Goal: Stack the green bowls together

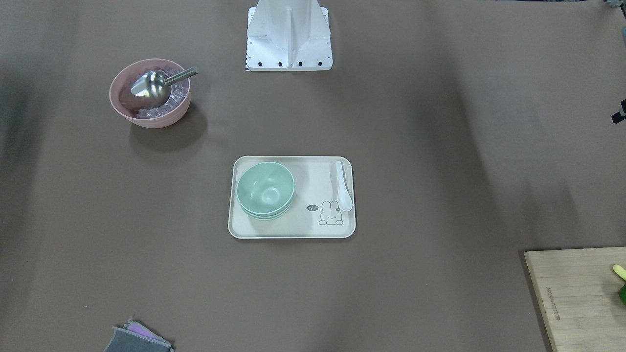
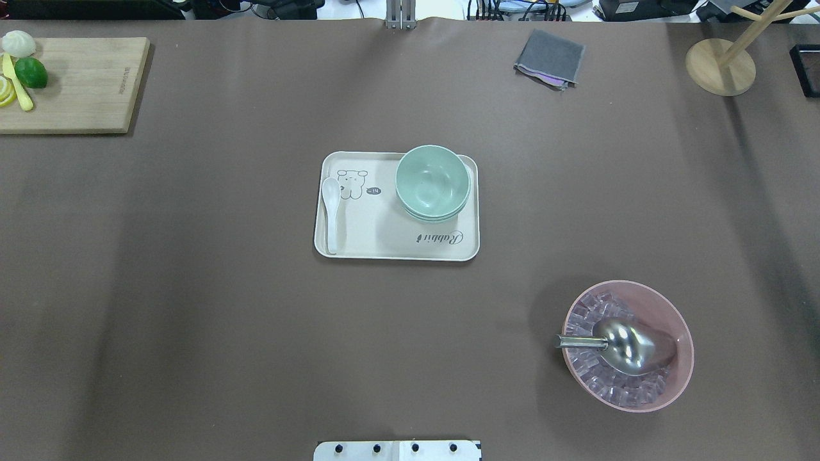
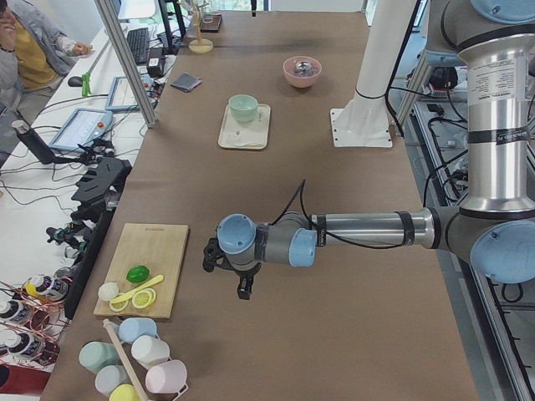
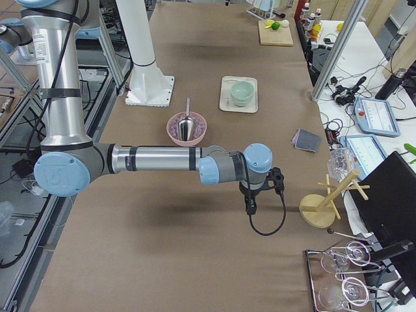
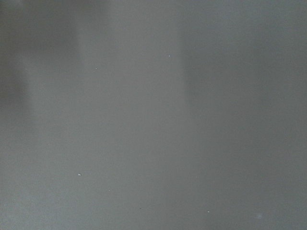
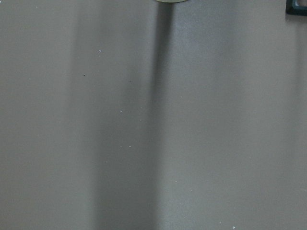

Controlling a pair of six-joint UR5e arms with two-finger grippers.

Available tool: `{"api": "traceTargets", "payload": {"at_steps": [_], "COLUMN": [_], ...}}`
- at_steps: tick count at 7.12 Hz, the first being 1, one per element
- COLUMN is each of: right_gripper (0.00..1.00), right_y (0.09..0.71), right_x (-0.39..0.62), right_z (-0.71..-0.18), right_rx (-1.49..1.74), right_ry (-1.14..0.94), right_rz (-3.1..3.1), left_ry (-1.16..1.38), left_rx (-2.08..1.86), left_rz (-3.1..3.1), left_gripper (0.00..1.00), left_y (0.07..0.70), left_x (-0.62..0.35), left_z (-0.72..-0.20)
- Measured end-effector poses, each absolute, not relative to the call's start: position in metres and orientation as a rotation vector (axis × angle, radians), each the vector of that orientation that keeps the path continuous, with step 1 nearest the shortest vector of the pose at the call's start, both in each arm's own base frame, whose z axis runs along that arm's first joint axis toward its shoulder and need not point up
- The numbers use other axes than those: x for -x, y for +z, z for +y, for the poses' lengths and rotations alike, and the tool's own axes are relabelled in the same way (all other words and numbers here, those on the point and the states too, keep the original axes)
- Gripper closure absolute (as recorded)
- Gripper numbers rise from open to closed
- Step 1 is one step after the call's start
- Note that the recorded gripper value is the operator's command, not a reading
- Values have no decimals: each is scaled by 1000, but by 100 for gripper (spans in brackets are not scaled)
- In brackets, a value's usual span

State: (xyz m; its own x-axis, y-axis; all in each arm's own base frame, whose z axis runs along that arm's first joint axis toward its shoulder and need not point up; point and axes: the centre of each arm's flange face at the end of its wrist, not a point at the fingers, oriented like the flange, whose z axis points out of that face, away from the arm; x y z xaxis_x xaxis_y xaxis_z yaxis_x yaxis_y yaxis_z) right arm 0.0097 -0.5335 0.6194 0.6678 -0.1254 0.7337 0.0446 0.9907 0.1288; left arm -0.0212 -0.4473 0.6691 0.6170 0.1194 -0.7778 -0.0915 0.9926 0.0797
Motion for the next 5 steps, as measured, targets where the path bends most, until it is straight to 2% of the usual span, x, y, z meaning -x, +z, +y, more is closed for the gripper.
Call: {"api": "traceTargets", "payload": {"at_steps": [5], "right_gripper": [0], "right_y": [612], "right_x": [-5], "right_z": [-533], "right_rx": [-111], "right_ry": [-105], "right_rz": [-828], "left_ry": [122], "left_rx": [-29], "left_rz": [891], "left_gripper": [1], "left_y": [670], "left_x": [21], "left_z": [-443]}}
